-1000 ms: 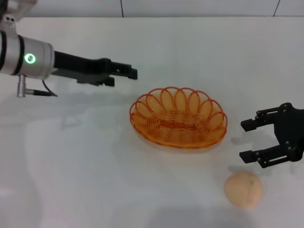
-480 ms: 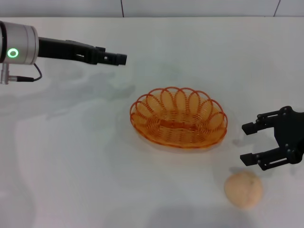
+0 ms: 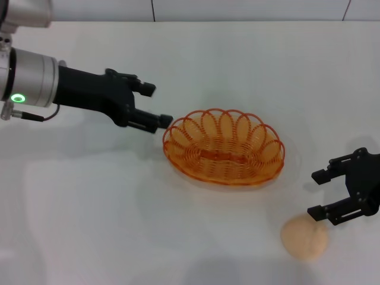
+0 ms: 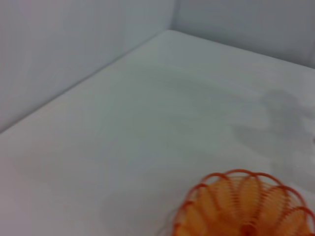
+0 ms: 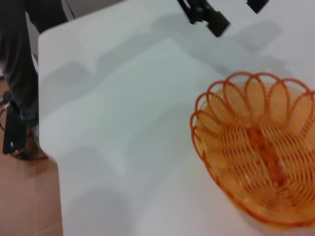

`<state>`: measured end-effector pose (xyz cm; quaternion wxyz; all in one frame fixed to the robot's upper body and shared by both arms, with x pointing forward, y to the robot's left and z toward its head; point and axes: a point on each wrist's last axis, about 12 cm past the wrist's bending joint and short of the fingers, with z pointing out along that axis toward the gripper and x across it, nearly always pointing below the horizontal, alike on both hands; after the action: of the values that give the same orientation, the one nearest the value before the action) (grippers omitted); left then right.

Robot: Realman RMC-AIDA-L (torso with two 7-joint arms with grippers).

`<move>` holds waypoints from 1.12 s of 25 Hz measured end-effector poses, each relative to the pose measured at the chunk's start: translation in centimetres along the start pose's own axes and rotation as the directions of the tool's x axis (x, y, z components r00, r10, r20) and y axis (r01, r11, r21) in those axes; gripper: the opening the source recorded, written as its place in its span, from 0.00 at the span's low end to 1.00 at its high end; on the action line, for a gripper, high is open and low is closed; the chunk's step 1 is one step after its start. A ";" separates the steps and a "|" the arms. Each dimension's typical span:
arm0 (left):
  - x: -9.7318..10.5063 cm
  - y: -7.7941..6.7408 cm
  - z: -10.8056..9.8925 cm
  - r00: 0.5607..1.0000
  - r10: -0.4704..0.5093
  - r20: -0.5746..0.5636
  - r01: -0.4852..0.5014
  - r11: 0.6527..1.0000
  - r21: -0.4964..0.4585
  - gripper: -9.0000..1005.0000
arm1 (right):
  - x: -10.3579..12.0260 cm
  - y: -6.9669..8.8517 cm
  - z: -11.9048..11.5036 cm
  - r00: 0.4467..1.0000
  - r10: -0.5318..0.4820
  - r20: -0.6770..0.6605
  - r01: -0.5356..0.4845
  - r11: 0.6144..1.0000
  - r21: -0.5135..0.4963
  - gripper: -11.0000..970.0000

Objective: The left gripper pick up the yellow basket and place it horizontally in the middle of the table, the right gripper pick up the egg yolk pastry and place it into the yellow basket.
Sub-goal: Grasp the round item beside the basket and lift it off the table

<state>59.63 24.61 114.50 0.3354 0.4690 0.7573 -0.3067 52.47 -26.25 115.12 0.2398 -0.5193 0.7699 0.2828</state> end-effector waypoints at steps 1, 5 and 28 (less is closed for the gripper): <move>-0.1 -0.3 0.1 1.000 0.021 -0.004 -0.021 1.000 0.018 0.88 | -0.1 0.1 0.0 1.000 0.005 -0.011 -0.005 1.000 0.001 0.78; -0.5 -0.9 0.5 0.997 0.066 -0.032 -0.064 0.996 0.057 0.88 | -0.1 0.4 0.4 0.999 0.011 -0.046 -0.012 1.000 -0.011 0.78; 0.4 -1.3 -0.4 0.998 0.053 -0.026 -0.051 0.997 0.061 0.88 | 0.5 0.7 3.0 0.989 0.020 -0.143 -0.024 0.999 -0.029 0.78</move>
<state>58.18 24.63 114.62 0.3184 0.5026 0.7399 -0.3139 51.82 -24.35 112.78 0.1730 -0.5334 0.7864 0.2591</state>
